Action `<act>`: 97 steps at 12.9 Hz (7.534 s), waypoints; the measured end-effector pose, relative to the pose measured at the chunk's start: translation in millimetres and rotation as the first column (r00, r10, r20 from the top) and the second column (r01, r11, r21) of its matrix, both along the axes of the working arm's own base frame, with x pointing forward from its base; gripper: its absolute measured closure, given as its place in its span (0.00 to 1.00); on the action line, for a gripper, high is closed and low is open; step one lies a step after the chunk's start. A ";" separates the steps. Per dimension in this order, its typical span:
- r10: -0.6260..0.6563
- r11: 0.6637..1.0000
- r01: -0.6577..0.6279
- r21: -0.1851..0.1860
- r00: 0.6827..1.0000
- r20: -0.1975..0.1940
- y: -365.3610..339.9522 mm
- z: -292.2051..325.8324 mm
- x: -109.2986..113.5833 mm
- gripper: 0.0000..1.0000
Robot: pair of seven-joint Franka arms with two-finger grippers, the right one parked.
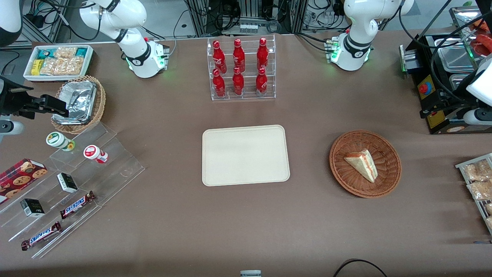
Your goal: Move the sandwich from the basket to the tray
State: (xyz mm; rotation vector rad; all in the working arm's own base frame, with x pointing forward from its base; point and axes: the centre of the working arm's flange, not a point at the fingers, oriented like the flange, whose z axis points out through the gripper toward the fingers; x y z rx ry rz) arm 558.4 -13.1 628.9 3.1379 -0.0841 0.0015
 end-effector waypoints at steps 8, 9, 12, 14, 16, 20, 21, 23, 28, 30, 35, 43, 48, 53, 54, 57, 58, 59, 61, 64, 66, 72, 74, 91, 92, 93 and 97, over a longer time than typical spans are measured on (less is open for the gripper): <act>0.013 1.000 -0.013 -0.002 0.999 -0.031 -0.3 -17.9 8.7 0.00; 0.034 0.999 -0.034 -0.001 0.999 -0.043 -0.3 -25.6 11.8 0.00; 0.117 0.993 -0.117 0.010 0.992 -0.037 -2.8 -74.2 26.2 0.00; 0.216 0.976 -0.216 0.009 0.976 -0.018 -11.4 -122.3 30.0 0.00; 0.309 0.951 -0.309 -0.002 0.951 0.015 -31.1 -168.1 26.7 0.00; 0.463 0.886 -0.461 -0.042 0.884 0.069 -60.2 -251.3 2.0 0.00; 0.481 0.876 -0.479 -0.044 0.874 0.069 -58.7 -266.6 -5.2 0.00; 0.498 0.867 -0.497 -0.037 0.865 0.058 -55.1 -282.0 -13.8 0.00; 0.511 0.860 -0.511 -0.016 0.859 0.028 -50.8 -314.0 -24.0 0.00; 0.521 0.854 -0.520 -0.020 0.853 0.030 -48.8 -329.3 -23.0 0.00; 0.534 0.846 -0.532 -0.039 0.844 0.047 -48.1 -360.8 -17.1 0.00; 0.575 0.818 -0.573 -0.052 0.816 0.055 -48.5 -374.1 -14.3 0.31; 0.571 0.821 -0.567 -0.069 0.817 0.077 -51.8 -355.4 -3.5 0.70; 0.482 0.875 -0.483 0.042 0.876 0.021 -96.8 -252.3 24.7 0.85; 0.448 0.893 -0.448 0.052 0.894 0.014 -118.1 -228.3 27.9 0.85; 0.316 0.947 -0.316 0.046 0.949 0.022 -195.3 -188.9 18.4 0.85; 0.271 0.961 -0.272 0.040 0.962 0.026 -224.1 -185.8 11.1 0.85; 0.230 0.973 -0.230 0.031 0.973 0.022 -254.0 -187.0 3.0 0.85; 0.163 0.987 -0.163 0.008 0.987 0.009 -316.5 -194.8 -10.6 0.85; 0.081 0.997 -0.081 0.005 0.997 -0.005 -401.6 -224.5 -28.6 0.85; 0.027 1.000 -0.027 -0.007 1.000 -0.006 -448.3 -253.5 -48.2 0.85; -0.017 0.998 0.017 -0.054 1.000 -0.005 -497.0 -317.1 -70.4 0.85; -0.043 0.997 0.042 -0.059 0.999 -0.003 -510.1 -339.2 -79.9 0.85; 0.045 0.998 -0.045 -0.037 0.999 -0.004 -488.4 -287.2 -57.1 0.00; 0.072 0.997 -0.071 -0.043 0.997 0.006 -470.5 -248.1 -48.4 0.00; 0.103 0.994 -0.103 -0.038 0.995 0.007 -446.8 -209.9 -41.6 0.00; 0.205 0.979 -0.205 0.013 0.979 -0.007 -318.5 -82.3 -28.1 0.00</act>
